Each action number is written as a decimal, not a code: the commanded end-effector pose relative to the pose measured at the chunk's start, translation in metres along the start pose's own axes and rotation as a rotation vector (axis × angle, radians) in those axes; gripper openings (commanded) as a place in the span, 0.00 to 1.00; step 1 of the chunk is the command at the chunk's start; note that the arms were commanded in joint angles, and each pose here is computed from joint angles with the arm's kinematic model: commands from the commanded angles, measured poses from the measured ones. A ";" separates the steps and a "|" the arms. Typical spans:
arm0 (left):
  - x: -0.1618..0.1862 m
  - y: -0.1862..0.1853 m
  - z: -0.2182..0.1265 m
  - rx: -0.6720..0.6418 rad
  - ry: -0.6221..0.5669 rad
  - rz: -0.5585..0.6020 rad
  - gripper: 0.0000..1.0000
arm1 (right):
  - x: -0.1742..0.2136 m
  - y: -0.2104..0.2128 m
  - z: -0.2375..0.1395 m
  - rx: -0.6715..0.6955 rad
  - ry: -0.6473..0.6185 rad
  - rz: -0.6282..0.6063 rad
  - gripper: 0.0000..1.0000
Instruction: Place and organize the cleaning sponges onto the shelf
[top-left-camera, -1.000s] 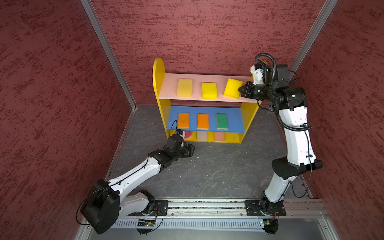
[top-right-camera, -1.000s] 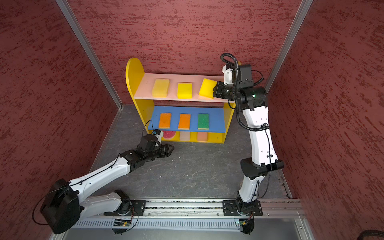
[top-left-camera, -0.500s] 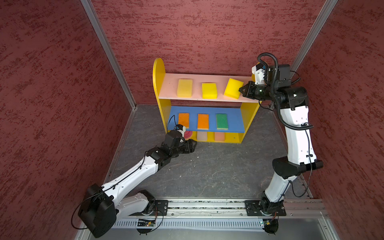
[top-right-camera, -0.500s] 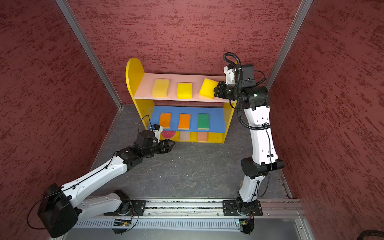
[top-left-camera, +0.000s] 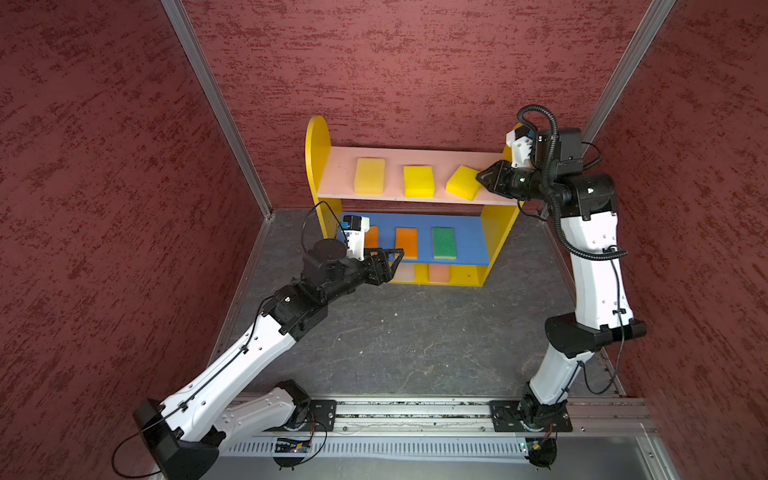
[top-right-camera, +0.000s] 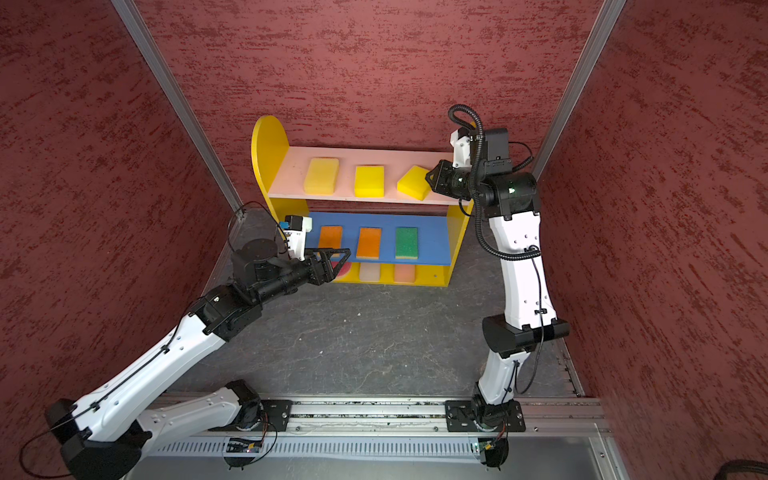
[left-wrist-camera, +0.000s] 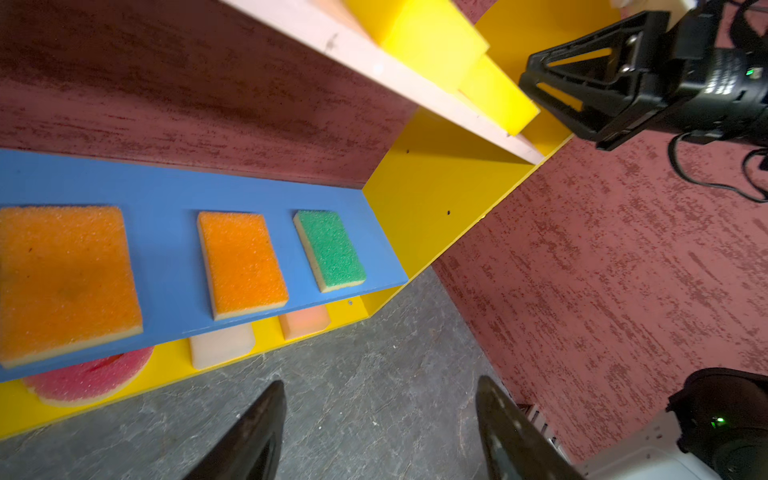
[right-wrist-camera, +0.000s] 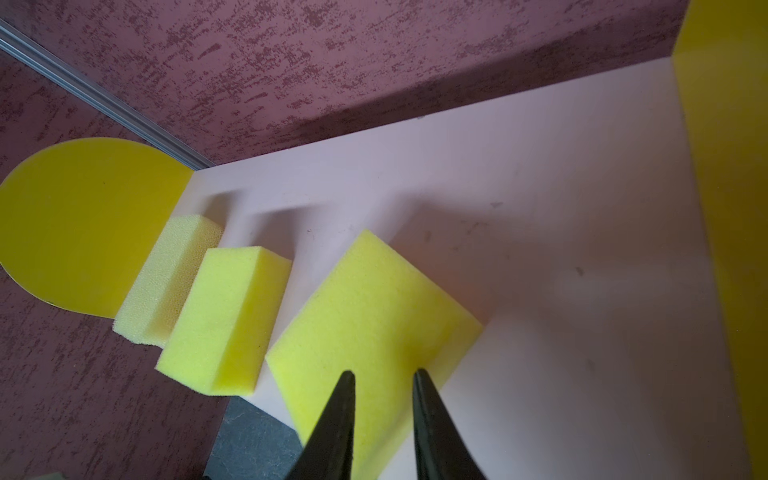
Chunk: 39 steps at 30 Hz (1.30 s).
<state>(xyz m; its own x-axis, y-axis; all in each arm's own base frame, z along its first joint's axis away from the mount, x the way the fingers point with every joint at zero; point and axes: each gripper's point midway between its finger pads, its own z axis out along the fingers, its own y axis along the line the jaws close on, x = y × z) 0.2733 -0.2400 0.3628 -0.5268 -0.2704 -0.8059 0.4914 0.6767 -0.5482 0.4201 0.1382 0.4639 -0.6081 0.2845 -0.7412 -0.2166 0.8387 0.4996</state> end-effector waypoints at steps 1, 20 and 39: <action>-0.015 -0.019 -0.005 0.034 -0.024 0.056 0.71 | -0.019 0.014 -0.031 -0.021 -0.104 0.002 0.28; -0.053 -0.057 -0.004 0.105 -0.121 0.103 0.72 | 0.041 0.027 -0.006 0.197 -0.028 -0.165 0.34; -0.049 -0.049 0.000 0.074 -0.123 0.113 0.73 | 0.014 0.012 -0.026 0.276 -0.139 -0.166 0.40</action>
<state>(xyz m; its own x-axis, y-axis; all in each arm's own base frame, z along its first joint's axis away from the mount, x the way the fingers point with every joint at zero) 0.2734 -0.2591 0.4252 -0.4040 -0.2813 -0.8704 0.5848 0.6523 -0.4822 0.3946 0.1540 0.4466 -0.5379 0.1513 -0.8293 -0.0935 0.9670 0.2371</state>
